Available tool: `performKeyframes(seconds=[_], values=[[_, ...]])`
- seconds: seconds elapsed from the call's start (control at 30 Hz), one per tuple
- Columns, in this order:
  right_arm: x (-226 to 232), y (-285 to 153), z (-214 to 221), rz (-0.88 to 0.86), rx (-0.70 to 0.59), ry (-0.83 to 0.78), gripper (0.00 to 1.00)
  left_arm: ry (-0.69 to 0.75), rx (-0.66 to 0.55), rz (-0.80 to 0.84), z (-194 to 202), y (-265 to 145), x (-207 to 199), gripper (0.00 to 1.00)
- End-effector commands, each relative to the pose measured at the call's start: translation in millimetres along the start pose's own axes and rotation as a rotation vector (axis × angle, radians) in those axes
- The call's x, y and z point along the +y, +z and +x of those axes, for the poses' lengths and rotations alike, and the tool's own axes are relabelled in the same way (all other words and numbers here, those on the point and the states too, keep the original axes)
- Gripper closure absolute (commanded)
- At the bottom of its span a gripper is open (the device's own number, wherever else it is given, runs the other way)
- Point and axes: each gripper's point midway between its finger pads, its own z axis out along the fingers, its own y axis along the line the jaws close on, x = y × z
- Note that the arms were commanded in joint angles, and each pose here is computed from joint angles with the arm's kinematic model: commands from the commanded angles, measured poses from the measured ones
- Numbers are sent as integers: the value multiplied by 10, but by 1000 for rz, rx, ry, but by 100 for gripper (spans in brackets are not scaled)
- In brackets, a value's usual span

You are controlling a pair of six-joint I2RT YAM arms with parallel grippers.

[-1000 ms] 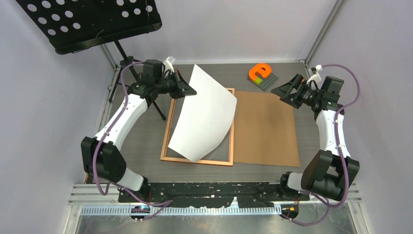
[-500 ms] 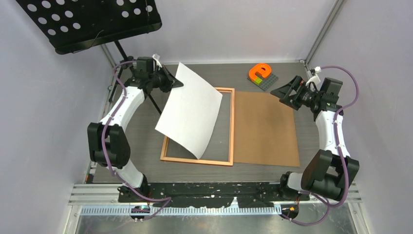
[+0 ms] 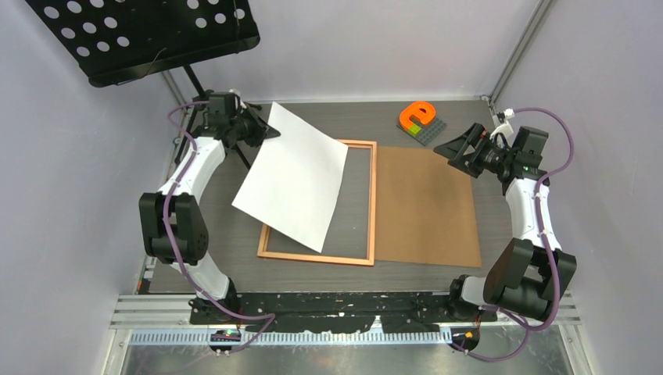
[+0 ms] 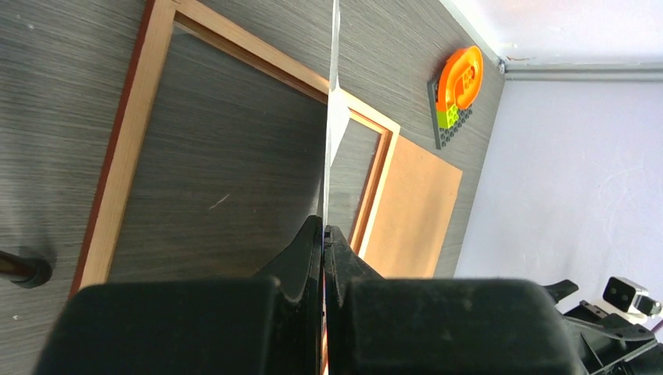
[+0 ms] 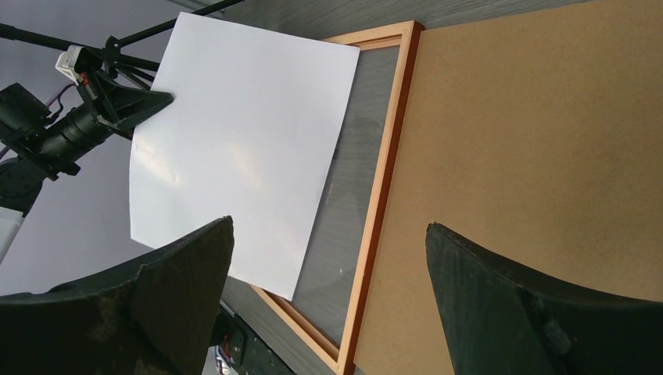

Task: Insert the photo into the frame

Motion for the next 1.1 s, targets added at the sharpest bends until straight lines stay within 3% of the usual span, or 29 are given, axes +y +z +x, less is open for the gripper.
performKeyframes(seconds=[0.0,0.33,0.53,1.07], values=[[33,-14,-84,-10,-30,-32,1,5,-61,11,-157,34,-27,100],[11,-10,-72,-4,-32,-33,0,-114,-49,18,-116,92,121,100],[7,-11,-69,-4,-32,-33,1,-154,-102,12,-221,67,243,100],[-38,13,-38,0,-29,-28,1,-125,-119,-1,122,210,697,100]])
